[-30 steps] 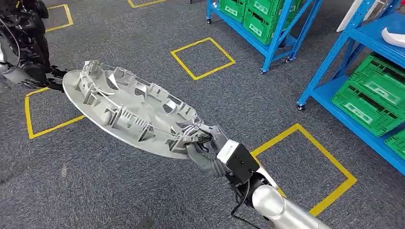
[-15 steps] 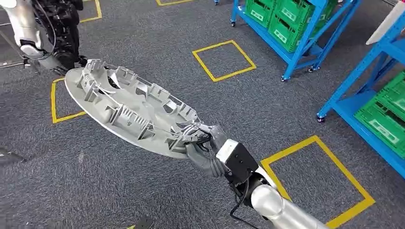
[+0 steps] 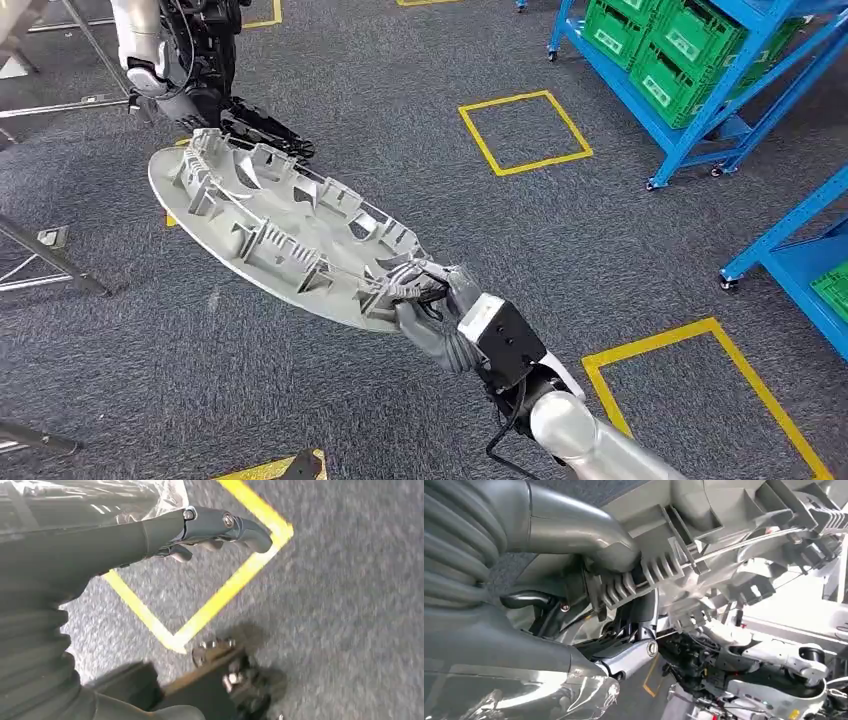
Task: Take the parts from the cabinet and place them on the table.
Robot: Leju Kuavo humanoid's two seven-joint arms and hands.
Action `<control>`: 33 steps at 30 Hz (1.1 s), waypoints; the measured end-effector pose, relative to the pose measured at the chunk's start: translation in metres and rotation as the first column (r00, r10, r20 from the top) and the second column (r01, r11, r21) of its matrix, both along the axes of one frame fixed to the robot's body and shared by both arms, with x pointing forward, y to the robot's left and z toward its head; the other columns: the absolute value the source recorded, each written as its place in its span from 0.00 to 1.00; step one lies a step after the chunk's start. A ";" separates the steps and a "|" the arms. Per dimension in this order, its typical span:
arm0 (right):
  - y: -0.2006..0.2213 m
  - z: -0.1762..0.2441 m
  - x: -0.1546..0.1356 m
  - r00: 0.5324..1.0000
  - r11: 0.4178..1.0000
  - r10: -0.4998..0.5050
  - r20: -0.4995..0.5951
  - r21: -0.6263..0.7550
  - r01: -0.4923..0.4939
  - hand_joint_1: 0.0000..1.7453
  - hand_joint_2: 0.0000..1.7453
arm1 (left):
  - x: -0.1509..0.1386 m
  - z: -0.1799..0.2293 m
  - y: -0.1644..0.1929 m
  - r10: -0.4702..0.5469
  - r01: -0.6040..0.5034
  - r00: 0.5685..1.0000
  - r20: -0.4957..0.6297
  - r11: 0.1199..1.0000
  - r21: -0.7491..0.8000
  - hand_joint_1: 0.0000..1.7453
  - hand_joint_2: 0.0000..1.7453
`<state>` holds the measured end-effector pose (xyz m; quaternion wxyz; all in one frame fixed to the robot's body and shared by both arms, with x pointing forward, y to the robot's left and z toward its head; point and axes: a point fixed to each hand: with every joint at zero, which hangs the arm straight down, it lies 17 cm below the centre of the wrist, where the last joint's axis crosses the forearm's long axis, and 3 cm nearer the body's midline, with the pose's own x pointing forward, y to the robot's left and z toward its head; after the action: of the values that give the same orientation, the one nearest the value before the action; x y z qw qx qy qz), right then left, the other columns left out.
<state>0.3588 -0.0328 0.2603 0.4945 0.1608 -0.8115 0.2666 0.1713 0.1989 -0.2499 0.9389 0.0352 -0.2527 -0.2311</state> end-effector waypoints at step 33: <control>-0.001 -0.002 0.001 1.000 1.000 -0.010 -0.001 -0.005 0.010 1.00 1.00 | -0.005 -0.002 0.006 0.003 -0.003 1.000 -0.009 1.000 0.021 0.00 1.00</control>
<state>0.3594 -0.0337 0.2588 0.4968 0.1555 -0.8113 0.2662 0.1663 0.2050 -0.2523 0.9398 0.0445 -0.2461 -0.2327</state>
